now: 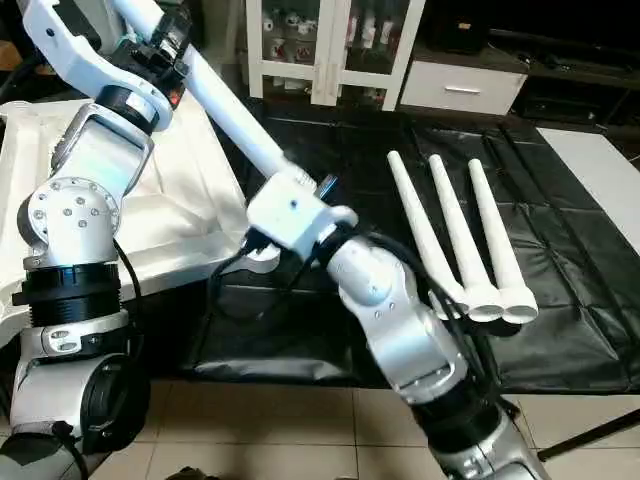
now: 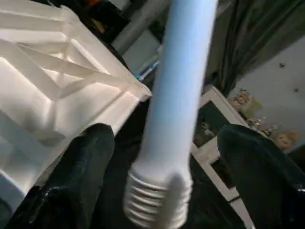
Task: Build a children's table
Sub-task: Pick table leg
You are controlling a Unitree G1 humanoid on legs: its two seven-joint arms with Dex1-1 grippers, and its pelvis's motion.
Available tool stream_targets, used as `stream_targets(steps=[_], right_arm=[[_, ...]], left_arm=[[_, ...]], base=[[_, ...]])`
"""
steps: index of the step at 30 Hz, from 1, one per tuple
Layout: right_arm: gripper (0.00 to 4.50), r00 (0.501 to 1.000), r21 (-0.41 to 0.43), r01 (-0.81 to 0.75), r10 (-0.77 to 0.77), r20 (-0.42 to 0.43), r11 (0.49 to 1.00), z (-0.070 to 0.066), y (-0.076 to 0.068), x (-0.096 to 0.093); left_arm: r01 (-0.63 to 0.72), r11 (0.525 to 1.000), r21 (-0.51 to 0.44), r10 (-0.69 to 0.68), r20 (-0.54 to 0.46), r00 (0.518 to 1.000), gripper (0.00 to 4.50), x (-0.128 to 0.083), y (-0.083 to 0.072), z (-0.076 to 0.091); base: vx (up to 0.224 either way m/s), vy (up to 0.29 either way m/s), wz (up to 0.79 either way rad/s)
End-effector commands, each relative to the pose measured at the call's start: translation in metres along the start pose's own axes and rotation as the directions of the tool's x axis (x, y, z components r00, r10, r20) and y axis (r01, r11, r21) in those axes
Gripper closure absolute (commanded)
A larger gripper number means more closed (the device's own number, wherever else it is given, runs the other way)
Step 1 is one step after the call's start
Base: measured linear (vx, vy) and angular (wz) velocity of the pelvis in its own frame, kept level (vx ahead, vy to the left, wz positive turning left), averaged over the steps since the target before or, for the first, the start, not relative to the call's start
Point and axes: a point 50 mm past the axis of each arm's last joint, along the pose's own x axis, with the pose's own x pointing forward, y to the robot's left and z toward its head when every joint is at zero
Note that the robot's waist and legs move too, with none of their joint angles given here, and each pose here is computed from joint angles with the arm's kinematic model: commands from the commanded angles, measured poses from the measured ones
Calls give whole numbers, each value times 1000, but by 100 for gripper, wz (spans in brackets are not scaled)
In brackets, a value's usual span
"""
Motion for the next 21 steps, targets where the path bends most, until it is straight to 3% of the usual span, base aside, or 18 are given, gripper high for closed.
stream_targets(steps=[1, 4, 6, 9, 12, 21], right_arm=[[64, 1000, -19, 27, -27, -4, 999, -2, -6, 1], [64, 999, -26, 37, -37, 9, 999, 1, -9, 4], [64, 998, 14, 38, -38, 48, 999, 7, -10, 3], [64, 994, 42, -52, 48, 103, 998, 12, 2, -4], [64, 993, -7, -86, 87, 80, 996, 5, 12, -8], [64, 997, -9, -46, 46, 68, 999, 6, 7, -5]], left_arm=[[55, 998, 1, -55, -2, 998, 278, 1, -14, 1], [72, 997, -3, -72, -11, 997, 278, 0, -19, 3], [48, 999, -3, -49, -22, 999, 278, 2, -23, 6], [-41, 999, -11, 40, -29, 999, 278, 6, -23, 12], [-83, 996, -22, 83, -23, 996, 278, 7, -21, 16], [-91, 996, -23, 91, -26, 996, 278, 5, -22, 18]], base=[[0, 0, 0], [0, 0, 0], [0, 0, 0], [0, 0, 0], [0, 0, 0], [0, 0, 0]])
